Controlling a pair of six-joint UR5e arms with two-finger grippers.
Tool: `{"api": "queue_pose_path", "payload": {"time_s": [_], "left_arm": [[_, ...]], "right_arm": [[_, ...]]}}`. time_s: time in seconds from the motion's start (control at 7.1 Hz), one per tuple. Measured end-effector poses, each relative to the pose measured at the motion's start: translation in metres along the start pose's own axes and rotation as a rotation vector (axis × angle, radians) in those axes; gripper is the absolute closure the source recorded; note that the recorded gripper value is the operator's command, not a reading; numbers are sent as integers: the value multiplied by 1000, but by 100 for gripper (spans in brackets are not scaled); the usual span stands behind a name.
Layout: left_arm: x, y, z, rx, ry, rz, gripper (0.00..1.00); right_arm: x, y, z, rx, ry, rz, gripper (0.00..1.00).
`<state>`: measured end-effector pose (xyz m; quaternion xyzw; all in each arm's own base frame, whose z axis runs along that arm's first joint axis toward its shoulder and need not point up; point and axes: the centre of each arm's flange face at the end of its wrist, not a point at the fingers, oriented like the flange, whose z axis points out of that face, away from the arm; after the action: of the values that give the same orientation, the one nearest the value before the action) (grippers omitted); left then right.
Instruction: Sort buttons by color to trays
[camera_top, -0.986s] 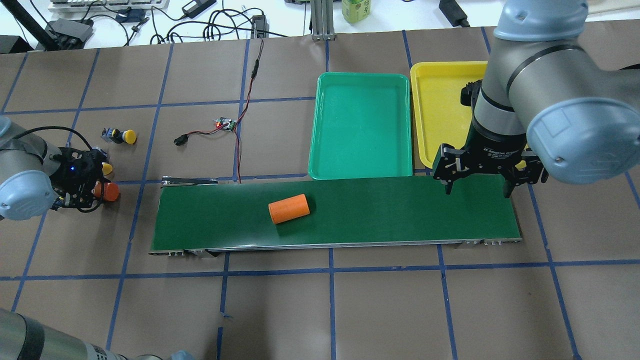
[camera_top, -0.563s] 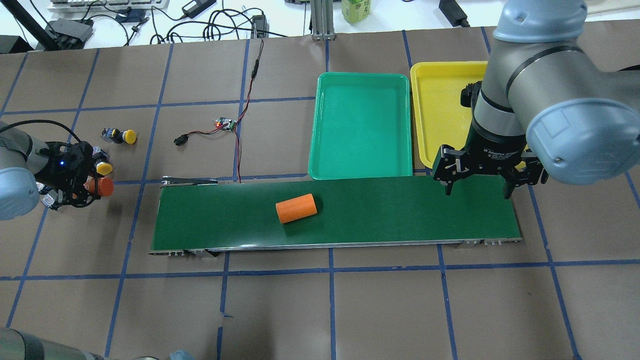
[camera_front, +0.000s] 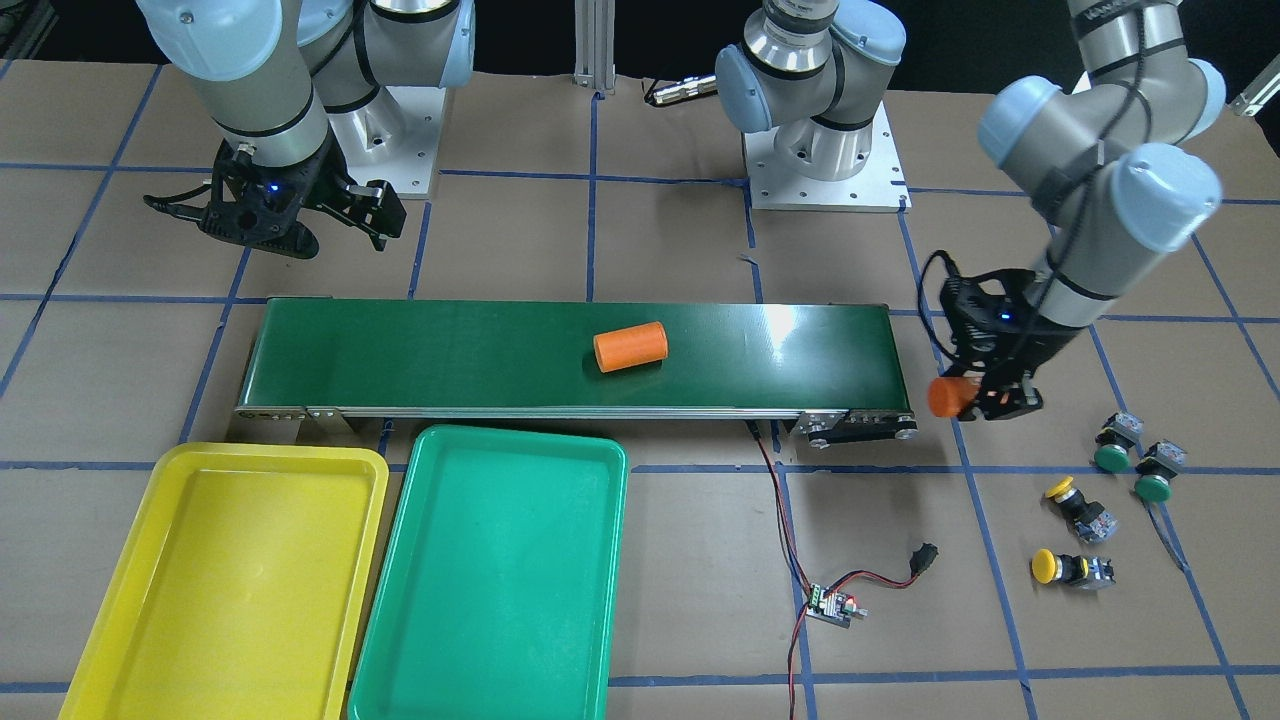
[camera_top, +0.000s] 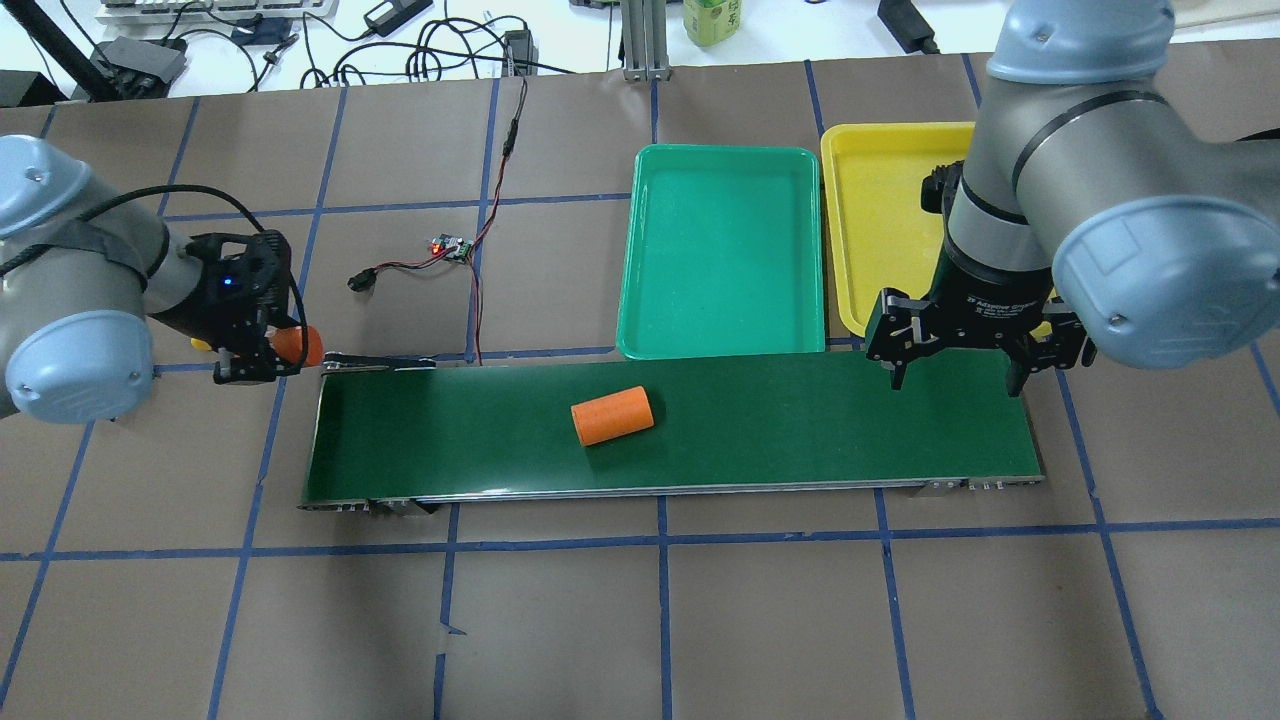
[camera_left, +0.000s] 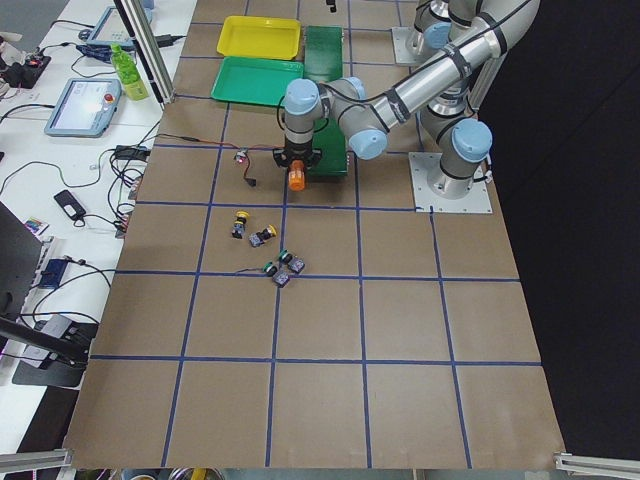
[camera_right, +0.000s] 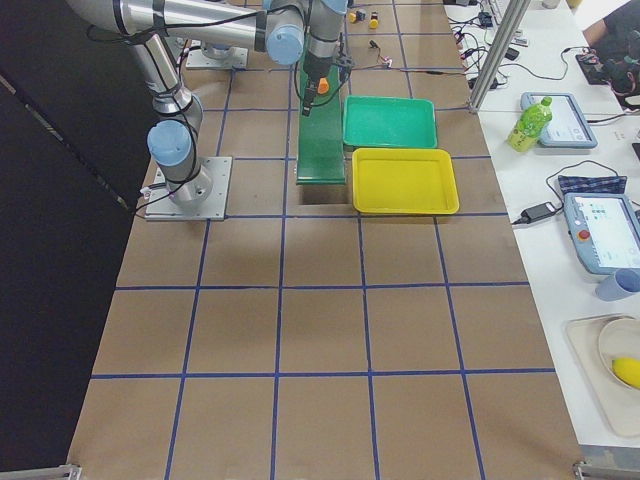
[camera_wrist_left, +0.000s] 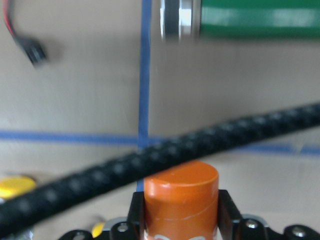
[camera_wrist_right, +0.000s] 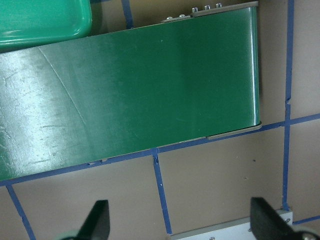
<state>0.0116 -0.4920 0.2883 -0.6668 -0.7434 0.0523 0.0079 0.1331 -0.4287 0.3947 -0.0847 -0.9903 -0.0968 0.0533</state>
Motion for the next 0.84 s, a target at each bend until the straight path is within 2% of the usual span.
{"api": "queue_pose_path", "payload": {"time_s": [0.14, 0.28, 0.42, 0.56, 0.84], "left_arm": [[19, -37, 4, -2, 14, -13, 97], [37, -63, 9, -13, 25, -20, 91], [51, -81, 11, -24, 32, -19, 73], [62, -94, 14, -28, 38, -22, 1], [73, -108, 22, -28, 54, -39, 0]], "right_arm": [[0, 0, 0, -1, 0, 1, 0], [0, 0, 1, -3, 1, 1, 0], [0, 0, 2, -5, 1, 1, 0], [0, 1, 2, -5, 2, 2, 0], [1, 1, 2, -4, 4, 3, 0]]}}
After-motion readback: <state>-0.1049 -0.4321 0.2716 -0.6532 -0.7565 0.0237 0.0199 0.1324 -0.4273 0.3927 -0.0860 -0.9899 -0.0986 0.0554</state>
